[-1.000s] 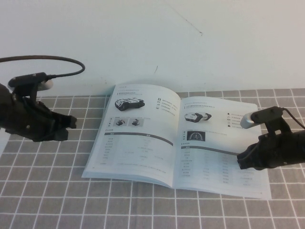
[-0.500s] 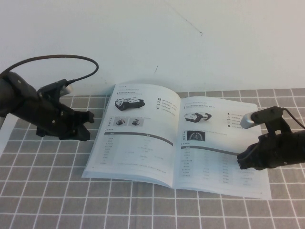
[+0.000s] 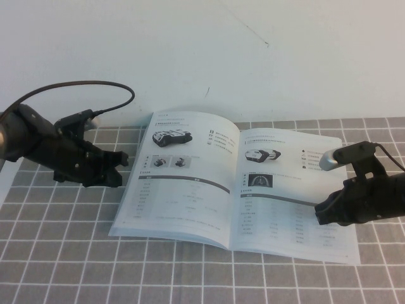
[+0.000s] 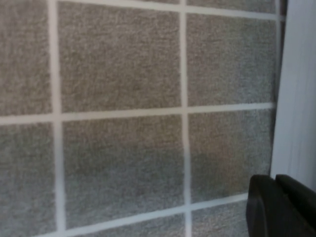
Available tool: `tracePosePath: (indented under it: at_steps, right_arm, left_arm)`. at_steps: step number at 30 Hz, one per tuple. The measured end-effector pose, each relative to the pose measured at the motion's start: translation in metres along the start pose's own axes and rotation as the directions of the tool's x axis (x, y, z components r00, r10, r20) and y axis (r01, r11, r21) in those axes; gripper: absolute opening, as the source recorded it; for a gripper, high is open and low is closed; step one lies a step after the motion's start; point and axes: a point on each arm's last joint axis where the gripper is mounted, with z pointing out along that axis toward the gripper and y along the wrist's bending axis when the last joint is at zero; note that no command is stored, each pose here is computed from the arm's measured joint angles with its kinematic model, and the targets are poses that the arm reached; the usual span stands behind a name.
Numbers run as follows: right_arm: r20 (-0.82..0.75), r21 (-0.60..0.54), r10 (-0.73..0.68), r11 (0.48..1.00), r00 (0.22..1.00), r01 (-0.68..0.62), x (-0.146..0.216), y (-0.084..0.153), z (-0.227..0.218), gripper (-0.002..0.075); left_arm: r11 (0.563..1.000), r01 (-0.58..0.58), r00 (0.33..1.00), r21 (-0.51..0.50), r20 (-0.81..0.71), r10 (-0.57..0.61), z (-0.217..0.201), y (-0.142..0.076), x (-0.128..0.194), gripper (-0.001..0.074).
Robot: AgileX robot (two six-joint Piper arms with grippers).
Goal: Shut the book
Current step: 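Close the open booklet and leave it lying on the table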
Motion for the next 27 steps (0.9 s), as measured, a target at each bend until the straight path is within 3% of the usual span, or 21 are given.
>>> tracePosePath:
  at_steps: [11,27]
  right_arm:
    - [0.0,0.0,0.0,1.0,1.0,0.0,0.0,0.0,0.0,-0.0003]
    - [0.0,0.0,0.0,1.0,1.0,0.0,0.0,0.0,0.0,-0.0003]
  left_arm:
    - [0.995,-0.093,0.996,-0.026,0.004,0.093,0.007,-0.014,0.002,-0.0002]
    - [0.995,-0.074,0.997,-0.064,-0.019,0.073,0.008,-0.01,0.003,-0.0002]
